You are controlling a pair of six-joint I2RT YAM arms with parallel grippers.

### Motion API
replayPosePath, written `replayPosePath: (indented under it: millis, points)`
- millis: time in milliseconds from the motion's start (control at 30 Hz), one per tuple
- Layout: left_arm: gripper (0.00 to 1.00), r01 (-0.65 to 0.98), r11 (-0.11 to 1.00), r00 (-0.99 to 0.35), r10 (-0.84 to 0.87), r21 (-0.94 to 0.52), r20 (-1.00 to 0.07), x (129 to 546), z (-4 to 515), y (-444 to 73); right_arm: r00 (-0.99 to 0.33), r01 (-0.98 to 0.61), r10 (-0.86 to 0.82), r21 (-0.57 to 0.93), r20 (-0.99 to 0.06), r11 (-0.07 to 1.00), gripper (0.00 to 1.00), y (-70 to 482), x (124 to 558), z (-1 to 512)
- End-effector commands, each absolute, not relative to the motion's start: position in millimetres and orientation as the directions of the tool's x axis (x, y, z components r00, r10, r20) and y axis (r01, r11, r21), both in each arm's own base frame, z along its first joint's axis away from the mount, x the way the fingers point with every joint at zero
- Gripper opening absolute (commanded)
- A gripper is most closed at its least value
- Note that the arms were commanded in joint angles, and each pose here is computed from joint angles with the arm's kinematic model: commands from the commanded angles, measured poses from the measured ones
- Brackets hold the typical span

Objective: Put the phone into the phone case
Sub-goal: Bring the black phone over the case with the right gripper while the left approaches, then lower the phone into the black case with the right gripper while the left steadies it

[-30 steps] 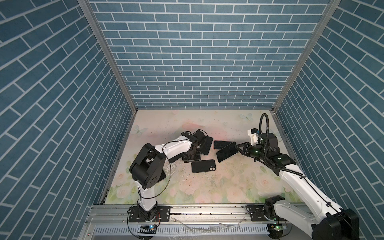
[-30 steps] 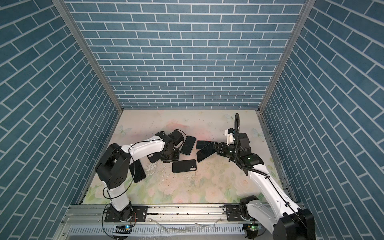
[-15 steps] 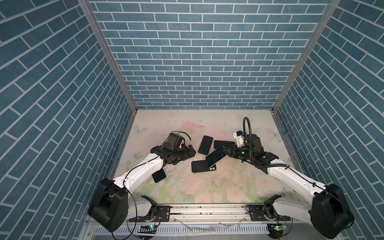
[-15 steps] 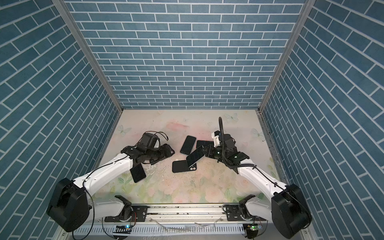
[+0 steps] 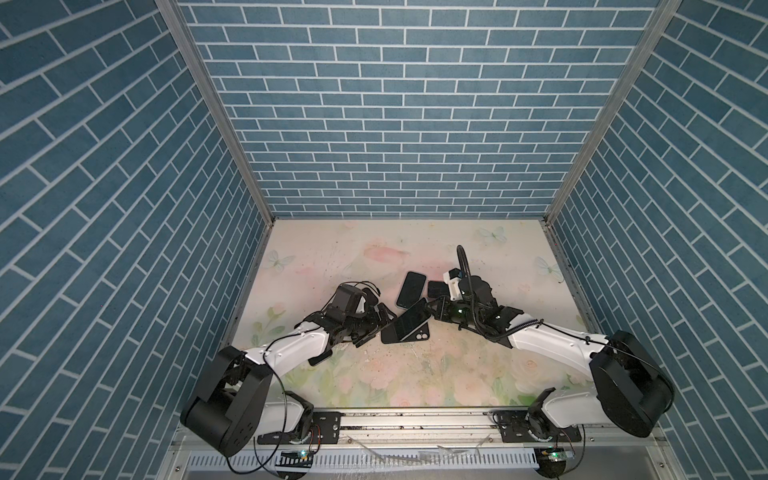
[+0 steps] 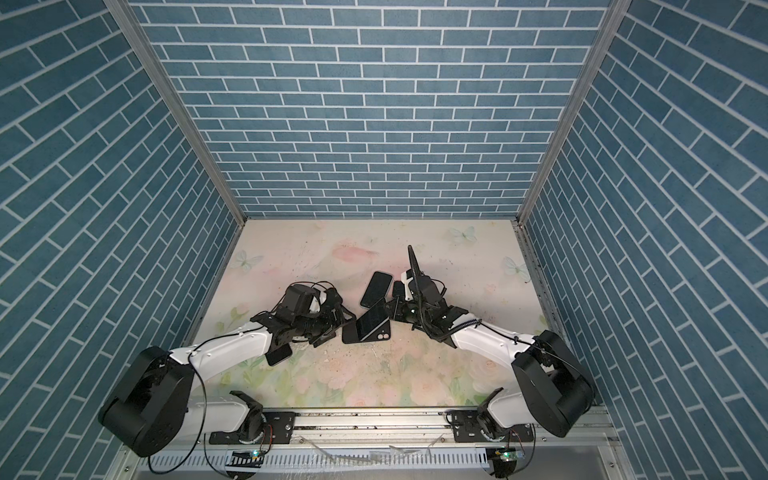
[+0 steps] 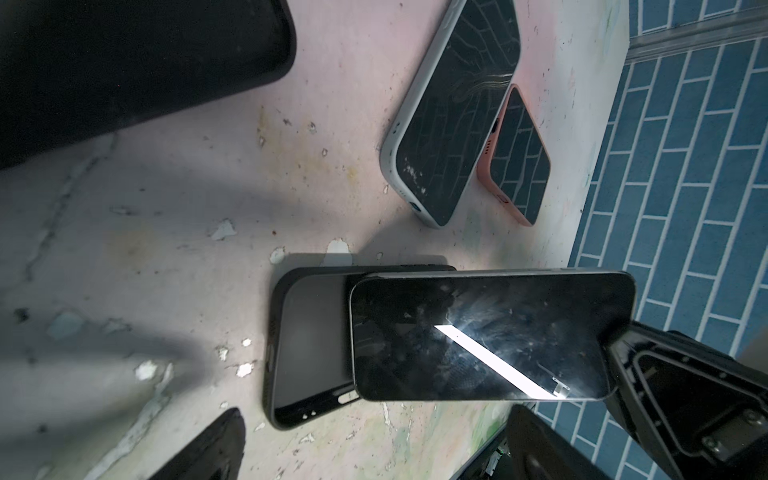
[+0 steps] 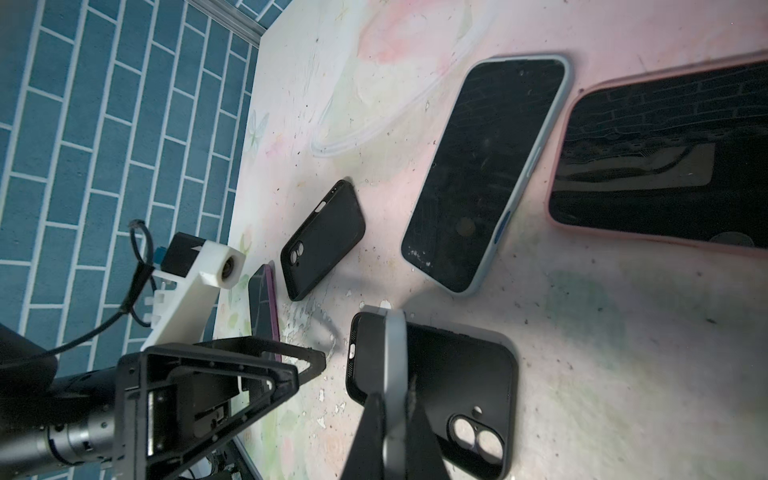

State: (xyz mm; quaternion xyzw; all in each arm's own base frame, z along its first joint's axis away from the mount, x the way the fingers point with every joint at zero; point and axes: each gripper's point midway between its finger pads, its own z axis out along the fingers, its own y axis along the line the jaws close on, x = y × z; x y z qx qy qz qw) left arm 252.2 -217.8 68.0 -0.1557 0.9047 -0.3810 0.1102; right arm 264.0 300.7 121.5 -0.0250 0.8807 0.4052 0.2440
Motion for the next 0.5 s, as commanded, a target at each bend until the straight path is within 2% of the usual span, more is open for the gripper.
replayPosePath:
  millis: [0, 467]
  points:
    - [0.99, -0.192, 0.63, -0.918, -0.386, -0.752, -0.089, 262, 68, -222, -0.85, -0.249, 0.221, 0.735, -0.478, 0.631, 0.0, 315, 279, 143]
    - [0.99, -0.221, 0.632, -0.92, -0.388, -0.743, -0.056, 258, 40, -222, -0.881, -0.16, 0.217, 0.695, -0.422, 0.701, 0.0, 292, 254, 91]
